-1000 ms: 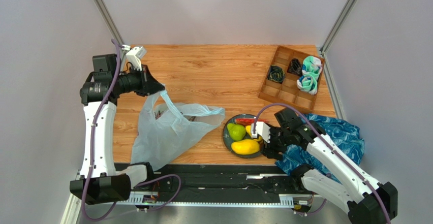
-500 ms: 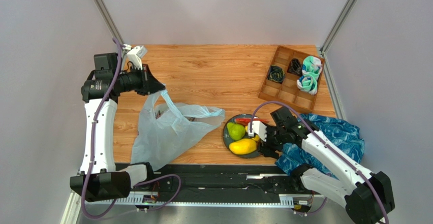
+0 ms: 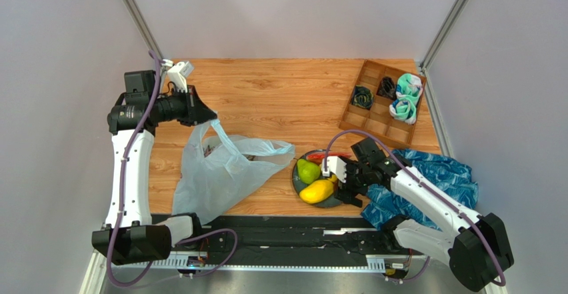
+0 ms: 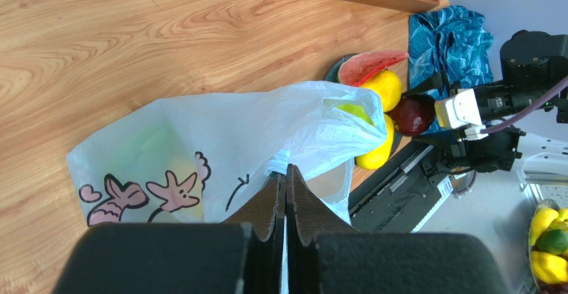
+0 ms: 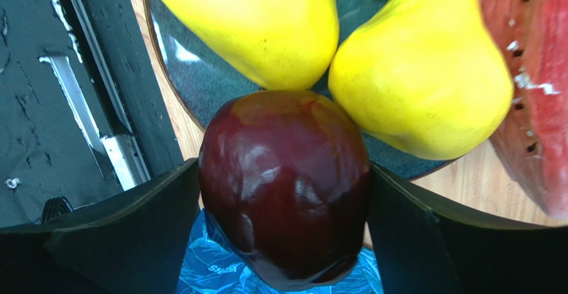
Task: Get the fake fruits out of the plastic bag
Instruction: Place the fake fruit on the plate.
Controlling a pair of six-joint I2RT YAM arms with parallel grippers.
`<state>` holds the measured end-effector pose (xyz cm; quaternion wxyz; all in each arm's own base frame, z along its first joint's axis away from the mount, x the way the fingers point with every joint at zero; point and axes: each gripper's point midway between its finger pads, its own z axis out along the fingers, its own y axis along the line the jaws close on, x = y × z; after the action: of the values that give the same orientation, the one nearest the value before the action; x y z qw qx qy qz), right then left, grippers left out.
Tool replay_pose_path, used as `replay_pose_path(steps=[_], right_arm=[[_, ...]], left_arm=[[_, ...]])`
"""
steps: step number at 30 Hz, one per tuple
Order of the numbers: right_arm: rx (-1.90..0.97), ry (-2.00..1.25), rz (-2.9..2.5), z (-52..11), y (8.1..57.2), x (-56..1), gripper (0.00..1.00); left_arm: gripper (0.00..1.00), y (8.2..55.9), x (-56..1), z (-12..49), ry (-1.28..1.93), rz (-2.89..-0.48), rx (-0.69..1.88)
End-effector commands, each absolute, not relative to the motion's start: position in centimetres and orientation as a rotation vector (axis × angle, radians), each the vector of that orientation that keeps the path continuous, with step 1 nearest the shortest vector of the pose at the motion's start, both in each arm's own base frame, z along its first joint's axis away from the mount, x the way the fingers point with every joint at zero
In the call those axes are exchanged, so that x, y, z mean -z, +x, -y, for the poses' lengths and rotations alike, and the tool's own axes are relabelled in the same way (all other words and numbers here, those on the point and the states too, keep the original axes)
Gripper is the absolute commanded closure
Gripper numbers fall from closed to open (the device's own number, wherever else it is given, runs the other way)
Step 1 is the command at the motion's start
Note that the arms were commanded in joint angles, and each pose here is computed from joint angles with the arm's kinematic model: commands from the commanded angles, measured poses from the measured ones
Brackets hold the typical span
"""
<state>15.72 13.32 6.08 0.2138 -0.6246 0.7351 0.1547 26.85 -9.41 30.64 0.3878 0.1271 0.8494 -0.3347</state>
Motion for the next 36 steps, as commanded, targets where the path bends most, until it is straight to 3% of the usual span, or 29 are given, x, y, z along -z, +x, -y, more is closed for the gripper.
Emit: replay_pose_path(steps=[1, 17, 27, 36], right_arm=[[-0.402, -1.722, -2.074, -12.6, 15.3, -6.1, 0.05], [-0.224, -1.660, -2.048, -10.7, 16.2, -9.7, 0.01], [0.030, -1.516, -2.120, -9.5, 21.0, -8.4, 0.11], [-0.013, -1.581, -2.130, -9.4, 19.8, -8.2, 0.12]], left_arm=[[1.00, 27.3, -31.2, 9.4, 0.353, -2.126, 0.837], [1.00, 27.9, -31.1, 9.6, 0.350, -2.126, 0.869], [1.00, 27.7, -31.0, 9.6, 0.350, -2.124, 0.871], [1.00, 27.1, -30.8, 9.7, 0.354, -2.124, 0.869]])
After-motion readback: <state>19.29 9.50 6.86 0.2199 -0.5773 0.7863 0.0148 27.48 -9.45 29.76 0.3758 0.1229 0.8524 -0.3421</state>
